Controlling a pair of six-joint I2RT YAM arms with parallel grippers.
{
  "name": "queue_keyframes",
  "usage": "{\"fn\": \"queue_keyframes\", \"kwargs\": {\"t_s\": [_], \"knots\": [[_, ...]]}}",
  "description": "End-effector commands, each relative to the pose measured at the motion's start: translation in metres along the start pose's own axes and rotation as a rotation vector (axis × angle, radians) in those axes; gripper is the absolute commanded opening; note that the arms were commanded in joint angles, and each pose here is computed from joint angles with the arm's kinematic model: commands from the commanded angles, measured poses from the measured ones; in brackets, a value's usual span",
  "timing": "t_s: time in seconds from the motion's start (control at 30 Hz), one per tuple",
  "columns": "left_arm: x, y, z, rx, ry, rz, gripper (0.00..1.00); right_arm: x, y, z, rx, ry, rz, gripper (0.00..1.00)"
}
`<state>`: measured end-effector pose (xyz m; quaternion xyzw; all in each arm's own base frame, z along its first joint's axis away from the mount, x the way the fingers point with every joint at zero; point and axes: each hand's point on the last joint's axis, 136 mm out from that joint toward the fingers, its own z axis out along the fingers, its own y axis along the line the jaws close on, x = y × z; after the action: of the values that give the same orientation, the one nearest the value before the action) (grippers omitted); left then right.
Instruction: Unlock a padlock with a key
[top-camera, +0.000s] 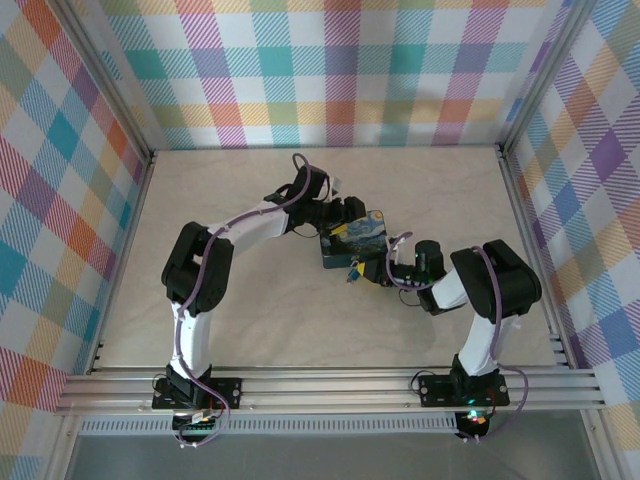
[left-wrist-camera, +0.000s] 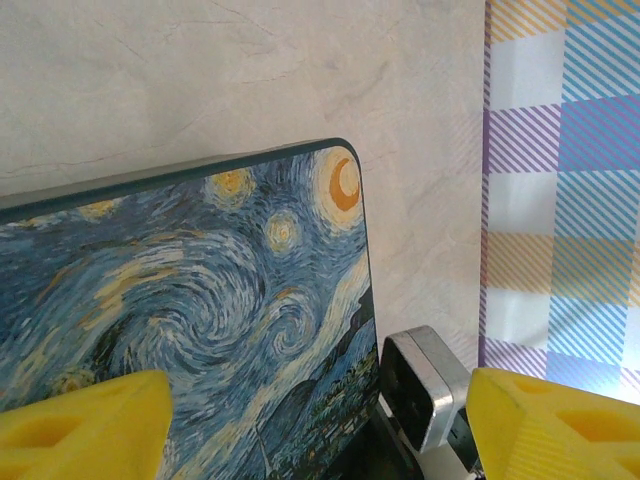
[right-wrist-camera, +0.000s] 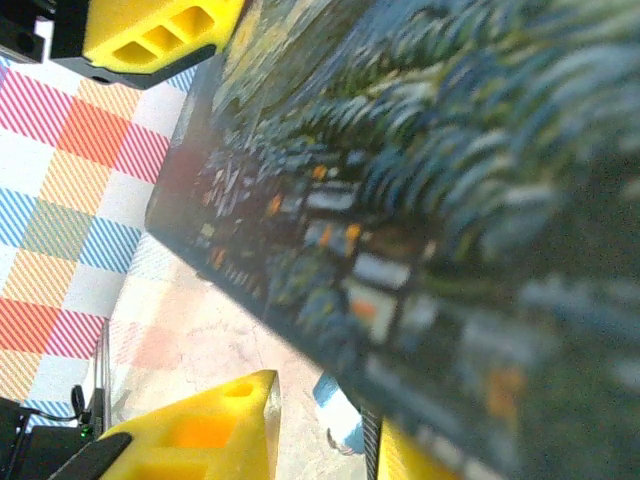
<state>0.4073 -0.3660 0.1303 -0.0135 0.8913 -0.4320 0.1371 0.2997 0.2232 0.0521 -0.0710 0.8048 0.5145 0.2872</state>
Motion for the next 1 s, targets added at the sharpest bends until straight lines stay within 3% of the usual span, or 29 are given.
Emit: {"fn": "queue_keyframes", "kwargs": {"t_s": [0.0, 0.23, 0.97], "knots": [[0.015, 0.037, 0.000, -0.110, 0.034, -0.069, 0.78, -0.001, 0.009, -0.003, -0.015, -0.013, -0.046, 0.38], [0.015, 0.037, 0.000, -0.107, 0.033, -0.075, 0.78, 0.002, 0.006, 0.004, -0.008, -0.015, -0.041, 0.48], [0.014, 0.040, 0.001, -0.111, 0.030, -0.084, 0.78, 0.005, 0.005, 0.022, -0.042, -0.015, -0.033, 0.44]]}}
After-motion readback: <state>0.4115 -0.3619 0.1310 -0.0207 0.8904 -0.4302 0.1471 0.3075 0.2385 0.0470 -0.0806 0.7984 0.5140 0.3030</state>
